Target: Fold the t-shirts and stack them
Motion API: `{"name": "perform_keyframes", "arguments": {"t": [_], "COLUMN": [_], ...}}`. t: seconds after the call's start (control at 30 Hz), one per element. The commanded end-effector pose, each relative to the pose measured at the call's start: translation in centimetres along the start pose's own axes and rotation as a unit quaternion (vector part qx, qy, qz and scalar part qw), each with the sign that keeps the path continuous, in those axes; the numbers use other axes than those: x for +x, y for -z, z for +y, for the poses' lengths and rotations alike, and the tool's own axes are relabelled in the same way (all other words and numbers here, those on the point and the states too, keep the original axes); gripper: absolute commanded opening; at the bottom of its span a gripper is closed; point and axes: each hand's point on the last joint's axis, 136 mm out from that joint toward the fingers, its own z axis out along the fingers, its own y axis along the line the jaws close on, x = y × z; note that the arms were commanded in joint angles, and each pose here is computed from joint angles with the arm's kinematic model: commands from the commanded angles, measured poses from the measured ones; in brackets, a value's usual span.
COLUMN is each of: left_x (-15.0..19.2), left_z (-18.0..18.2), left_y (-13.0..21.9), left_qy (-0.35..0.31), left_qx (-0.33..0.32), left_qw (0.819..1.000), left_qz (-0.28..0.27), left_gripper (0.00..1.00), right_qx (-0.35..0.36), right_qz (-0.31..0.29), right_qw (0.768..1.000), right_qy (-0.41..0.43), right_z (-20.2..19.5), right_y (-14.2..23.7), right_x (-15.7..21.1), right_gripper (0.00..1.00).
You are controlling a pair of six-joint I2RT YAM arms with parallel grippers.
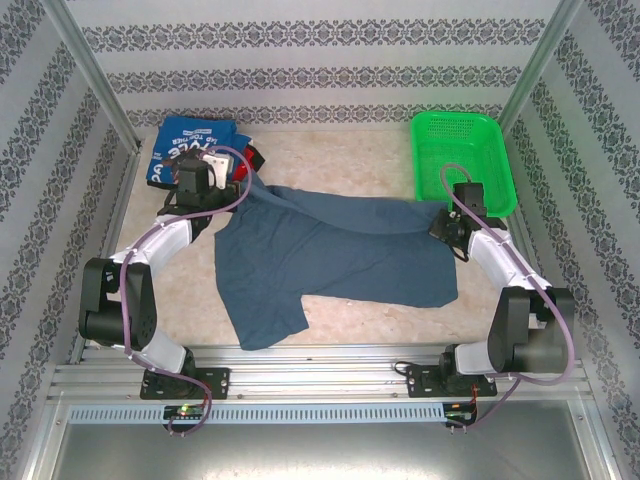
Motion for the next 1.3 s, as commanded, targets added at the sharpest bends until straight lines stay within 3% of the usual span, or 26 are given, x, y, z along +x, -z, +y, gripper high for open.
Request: {"name": "perform_keyframes", "arguments": {"t": [0.0,0.27,0.37,0.4,0.43,0.5,0.57,0.67,0.73,0.87,1.03,1.13,1.27], "left_x": [-0.5,0.8,1.8,2.2,2.6,3.2,3.6,4.2,4.8,7.6,13.7,17.4,19.5], "left_z": [0.9,1.5,1.7,1.7,2.0,2.4,2.8,3.4,3.8,2.6,-0.1,-1.3,-1.5], "left_y": [-0.1,-1.6,-2.4,-2.6,-2.8,-2.7,-2.0,-0.2,1.3,4.3,7.5,8.2,7.2], "left_qy": [0.011,0.017,0.024,0.026,0.034,0.051,0.07,0.102,0.139,0.218,0.312,0.333,0.348], "left_qx": [-0.015,-0.023,-0.024,-0.024,-0.03,-0.04,-0.053,-0.078,-0.092,-0.086,-0.065,-0.065,-0.063], "left_qw": [1.0,1.0,0.999,0.999,0.998,0.996,0.994,0.99,0.983,0.965,0.923,0.904,0.894], "left_qz": [-0.013,0.009,0.022,0.031,0.04,0.053,0.057,0.063,0.075,0.12,0.214,0.261,0.275], "left_gripper": [0.0,0.0,0.03,0.16,0.31,0.43,0.61,0.8,0.87,0.96,0.97,0.97,0.93], "right_qx": [0.0,0.006,0.009,0.011,0.014,0.018,0.022,0.026,0.025,0.008,0.004,0.019,0.024], "right_qz": [0.003,0.017,0.025,0.03,0.033,0.036,0.033,0.032,0.039,0.073,0.143,0.184,0.197], "right_qw": [1.0,1.0,1.0,0.999,0.999,0.999,0.999,0.999,0.998,0.996,0.987,0.98,0.976], "right_qy": [-0.005,-0.005,-0.008,-0.009,-0.012,-0.017,-0.02,-0.034,-0.035,-0.051,-0.074,-0.077,-0.083], "right_z": [0.3,-0.1,-0.4,-0.4,-0.6,-0.9,-1.2,-1.9,-2.1,-2.3,-2.9,-3.4,-3.4], "right_y": [-0.5,-1.7,-2.2,-2.3,-2.3,-2.1,-1.2,0.2,1.2,2.8,3.5,3.2,2.2], "right_x": [0.1,1.0,1.5,1.6,1.7,1.9,2.0,2.6,3.4,6.2,10.8,12.7,13.1], "right_gripper": [0.0,0.01,0.17,0.21,0.32,0.42,0.54,0.64,0.68,0.71,0.72,0.7,0.67]}}
